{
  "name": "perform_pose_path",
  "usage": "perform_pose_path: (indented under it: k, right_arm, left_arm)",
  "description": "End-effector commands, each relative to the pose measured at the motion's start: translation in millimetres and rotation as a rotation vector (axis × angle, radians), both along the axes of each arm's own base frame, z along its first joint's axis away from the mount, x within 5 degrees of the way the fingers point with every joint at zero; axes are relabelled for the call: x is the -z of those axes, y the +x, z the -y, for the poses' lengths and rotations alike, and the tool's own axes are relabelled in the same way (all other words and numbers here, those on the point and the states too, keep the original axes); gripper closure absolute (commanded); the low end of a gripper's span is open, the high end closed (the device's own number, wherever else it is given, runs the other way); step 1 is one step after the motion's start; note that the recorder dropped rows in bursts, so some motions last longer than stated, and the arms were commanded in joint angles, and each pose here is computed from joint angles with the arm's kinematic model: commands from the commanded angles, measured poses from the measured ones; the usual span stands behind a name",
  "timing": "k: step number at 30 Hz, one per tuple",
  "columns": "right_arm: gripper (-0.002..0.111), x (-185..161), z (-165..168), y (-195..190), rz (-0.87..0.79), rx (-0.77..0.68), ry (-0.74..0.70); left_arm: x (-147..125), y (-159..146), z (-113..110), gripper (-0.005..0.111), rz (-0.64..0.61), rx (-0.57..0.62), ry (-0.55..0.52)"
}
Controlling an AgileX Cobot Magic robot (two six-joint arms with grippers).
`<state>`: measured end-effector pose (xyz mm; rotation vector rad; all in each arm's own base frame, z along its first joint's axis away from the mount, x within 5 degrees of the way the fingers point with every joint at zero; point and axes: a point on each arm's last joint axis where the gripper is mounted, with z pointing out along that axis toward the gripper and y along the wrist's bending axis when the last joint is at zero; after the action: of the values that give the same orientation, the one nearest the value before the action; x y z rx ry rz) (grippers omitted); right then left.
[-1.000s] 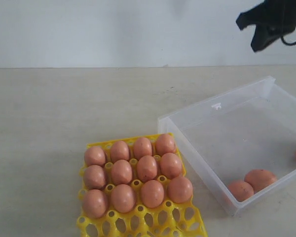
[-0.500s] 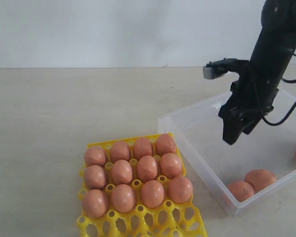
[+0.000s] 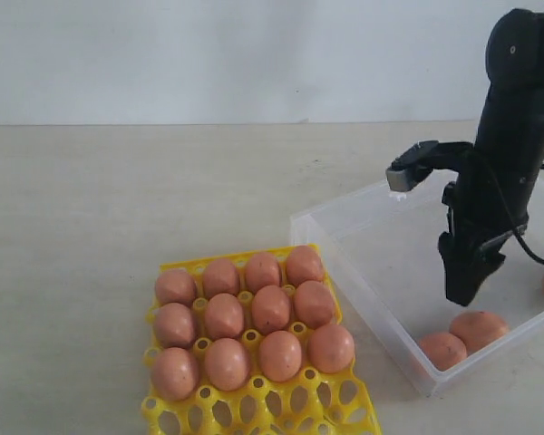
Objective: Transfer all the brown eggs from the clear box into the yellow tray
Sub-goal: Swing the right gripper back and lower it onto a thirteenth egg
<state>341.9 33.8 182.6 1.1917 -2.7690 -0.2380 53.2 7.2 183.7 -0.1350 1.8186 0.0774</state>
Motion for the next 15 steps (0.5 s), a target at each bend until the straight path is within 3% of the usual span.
perform_pose_path:
  k: [1, 15]
  right_arm:
    - [0.048, 12.3, 3.8, -16.0, -0.052, -0.182, -0.006]
    - [0.048, 26.8, 0.0, -19.2, -0.078, -0.195, 0.043]
  left_arm:
    - [0.8, 0.0, 0.2, 0.103, 0.003, 0.004, 0.004]
    - [0.8, 0.0, 0.2, 0.103, 0.003, 0.004, 0.004]
